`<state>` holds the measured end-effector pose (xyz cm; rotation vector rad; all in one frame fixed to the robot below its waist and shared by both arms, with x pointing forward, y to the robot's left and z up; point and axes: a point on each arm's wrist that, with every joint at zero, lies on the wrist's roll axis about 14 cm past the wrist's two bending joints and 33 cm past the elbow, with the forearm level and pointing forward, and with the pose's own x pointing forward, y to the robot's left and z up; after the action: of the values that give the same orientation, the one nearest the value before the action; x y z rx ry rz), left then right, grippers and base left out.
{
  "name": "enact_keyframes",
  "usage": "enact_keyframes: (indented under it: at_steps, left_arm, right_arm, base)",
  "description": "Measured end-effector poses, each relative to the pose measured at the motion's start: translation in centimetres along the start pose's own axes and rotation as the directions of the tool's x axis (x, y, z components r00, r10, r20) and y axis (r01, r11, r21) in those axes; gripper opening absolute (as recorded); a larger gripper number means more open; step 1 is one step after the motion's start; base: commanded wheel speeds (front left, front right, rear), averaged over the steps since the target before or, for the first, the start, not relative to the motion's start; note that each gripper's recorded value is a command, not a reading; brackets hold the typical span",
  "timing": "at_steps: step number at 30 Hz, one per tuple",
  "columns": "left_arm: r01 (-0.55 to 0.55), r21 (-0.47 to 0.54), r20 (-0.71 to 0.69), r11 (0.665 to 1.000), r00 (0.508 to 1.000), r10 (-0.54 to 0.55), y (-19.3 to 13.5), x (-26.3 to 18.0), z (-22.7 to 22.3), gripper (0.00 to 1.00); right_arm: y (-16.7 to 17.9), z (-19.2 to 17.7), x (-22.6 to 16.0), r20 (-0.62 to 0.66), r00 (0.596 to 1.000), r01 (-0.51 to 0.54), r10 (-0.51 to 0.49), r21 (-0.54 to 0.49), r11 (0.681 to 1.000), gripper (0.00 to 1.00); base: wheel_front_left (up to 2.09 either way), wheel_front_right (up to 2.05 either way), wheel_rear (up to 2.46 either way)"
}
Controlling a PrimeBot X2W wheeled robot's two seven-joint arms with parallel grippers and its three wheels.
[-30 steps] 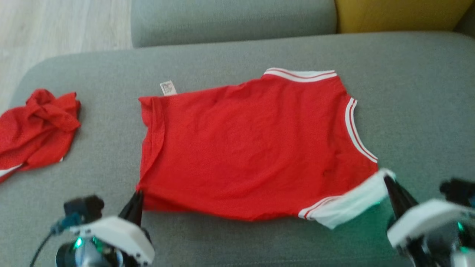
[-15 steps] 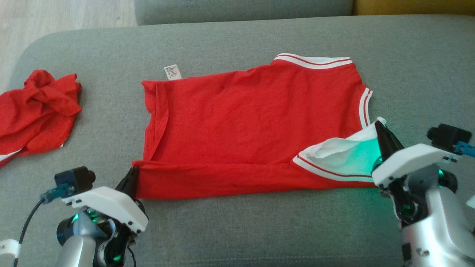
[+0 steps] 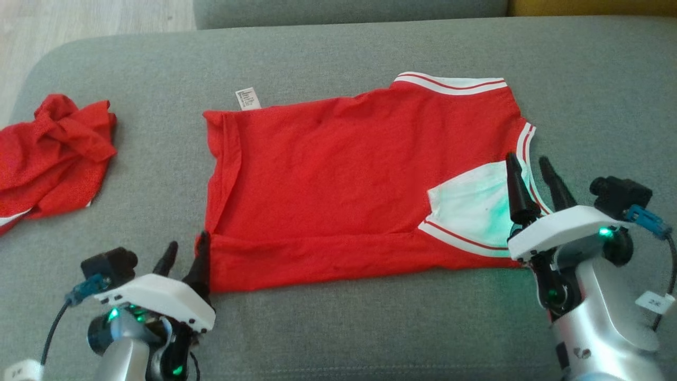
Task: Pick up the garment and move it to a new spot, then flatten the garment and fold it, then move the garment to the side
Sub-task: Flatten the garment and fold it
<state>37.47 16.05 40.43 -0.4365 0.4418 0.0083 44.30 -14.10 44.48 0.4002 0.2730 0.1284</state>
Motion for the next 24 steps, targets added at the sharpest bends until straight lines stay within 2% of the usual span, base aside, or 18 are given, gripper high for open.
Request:
enact_keyframes:
  at_steps: [6, 11, 18, 24]
  left_arm:
    - [0.009, 0.083, 0.226, 0.997, 0.974, -0.028, -1.1, -0.8, 4.0, 1.0]
    - [0.021, 0.164, 0.359, 0.986, 0.93, -0.08, -2.3, -2.3, 6.6, 1.0]
    - [0.008, 0.276, 0.426, 0.961, 0.895, -0.13, -3.2, -4.0, 8.2, 1.0]
    - [0.02, 0.313, 0.389, 0.95, 0.909, -0.148, -3.7, -4.9, 6.9, 1.0]
  right_arm:
    - [2.1, 3.7, -1.0, 0.172, 0.98, -0.069, 0.1, -0.18, 0.981, 1.0]
    - [2.8, 3.7, -3.1, 0.196, 0.971, -0.083, 0.136, -0.257, 0.963, 1.0]
    - [3.2, 4.4, -5.8, 0.215, 0.966, -0.074, 0.144, -0.301, 0.951, 1.0]
    - [2.0, 4.1, -8.7, 0.205, 0.975, -0.025, 0.089, -0.296, 0.955, 1.0]
  base:
    - [0.0, 0.0, 0.0]
    - [0.0, 0.0, 0.0]
    - [0.0, 0.0, 0.0]
    - [0.0, 0.0, 0.0]
